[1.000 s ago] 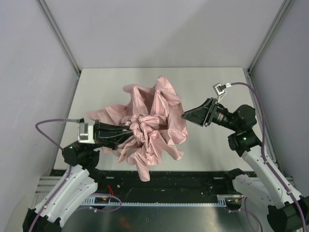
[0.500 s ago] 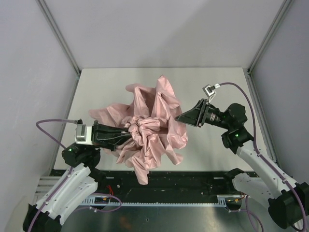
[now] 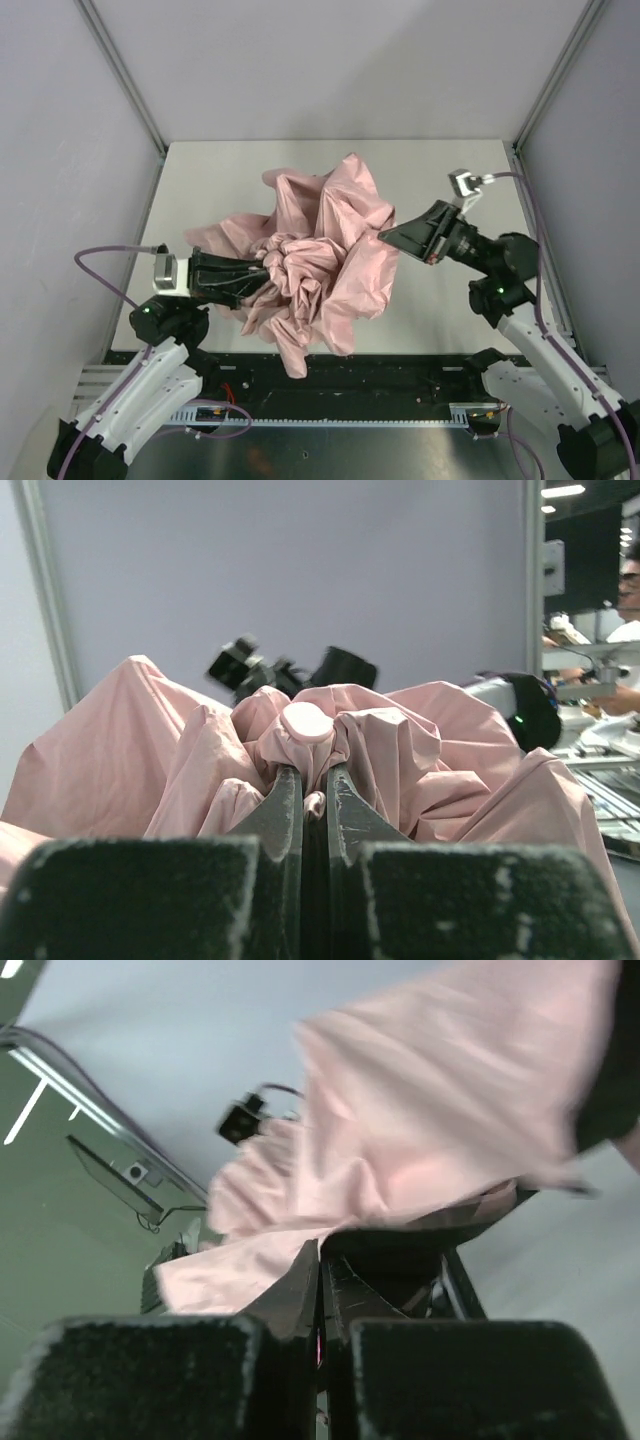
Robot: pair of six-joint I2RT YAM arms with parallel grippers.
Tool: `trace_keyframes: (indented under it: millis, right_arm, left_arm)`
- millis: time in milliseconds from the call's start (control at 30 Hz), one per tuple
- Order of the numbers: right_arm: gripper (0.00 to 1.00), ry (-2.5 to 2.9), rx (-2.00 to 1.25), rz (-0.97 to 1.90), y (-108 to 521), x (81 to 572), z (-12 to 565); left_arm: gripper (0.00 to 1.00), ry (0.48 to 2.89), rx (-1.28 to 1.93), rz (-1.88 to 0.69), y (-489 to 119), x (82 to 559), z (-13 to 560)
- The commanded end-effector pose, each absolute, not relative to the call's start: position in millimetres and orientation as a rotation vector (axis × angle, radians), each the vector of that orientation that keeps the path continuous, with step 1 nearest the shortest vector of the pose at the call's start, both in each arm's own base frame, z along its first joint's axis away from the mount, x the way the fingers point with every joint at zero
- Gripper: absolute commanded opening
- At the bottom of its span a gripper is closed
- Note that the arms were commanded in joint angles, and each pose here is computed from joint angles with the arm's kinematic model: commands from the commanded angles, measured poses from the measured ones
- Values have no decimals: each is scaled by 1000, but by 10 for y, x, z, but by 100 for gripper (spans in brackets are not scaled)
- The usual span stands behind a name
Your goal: Put away the umbrella
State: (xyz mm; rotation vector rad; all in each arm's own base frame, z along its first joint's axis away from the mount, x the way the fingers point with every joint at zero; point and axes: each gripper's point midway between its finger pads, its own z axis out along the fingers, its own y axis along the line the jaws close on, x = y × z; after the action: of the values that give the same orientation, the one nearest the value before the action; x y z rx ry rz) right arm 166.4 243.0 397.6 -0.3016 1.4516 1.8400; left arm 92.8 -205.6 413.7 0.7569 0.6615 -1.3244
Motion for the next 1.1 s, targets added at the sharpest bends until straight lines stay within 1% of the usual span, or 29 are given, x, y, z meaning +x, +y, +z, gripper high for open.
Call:
trace_keyframes:
  millis: [0, 133, 300, 467, 567, 667, 733, 800, 867, 933, 1067]
  right_arm:
    - [0, 1023, -403, 1767, 2138, 1283, 4703]
    - [0, 846, -414, 1764, 2081, 1186, 4985]
    - [0, 733, -459, 1800, 2230, 1189, 5128]
    - [0, 726, -562, 1785, 2773, 1063, 5217]
    - [0, 810, -594, 1721, 3200, 974, 5120]
    - [0, 949, -608, 1656, 3637, 956, 4843]
    - [1, 1065, -624, 1600, 3910, 985, 4542]
    - [5, 1186, -647, 1541, 4131, 1064, 4210]
    - [7, 1339, -691, 1421, 4322, 1230, 3804]
    - [8, 1477, -729, 1290, 4400, 1358, 3414]
    - [10, 1660, -775, 1096, 4363, 1511, 2845]
  left_arm:
    - [0, 660, 544, -1238, -1917, 1290, 4237]
    - [0, 719, 393, -1248, -1875, 1605, 4253]
    - [0, 786, 207, -1291, -1821, 1941, 4234]
    - [0, 827, 44, -1284, -1740, 2206, 4156]
    - [0, 845, -59, -1271, -1670, 2368, 4117]
    - [0, 856, -129, -1248, -1625, 2499, 4087]
    - [0, 867, -172, -1243, -1606, 2579, 4051]
    - [0, 876, -191, -1252, -1611, 2611, 4031]
    - [0, 884, -206, -1273, -1621, 2613, 4003]
    - [0, 889, -217, -1294, -1626, 2599, 3975]
    - [0, 876, -189, -1332, -1652, 2507, 4001]
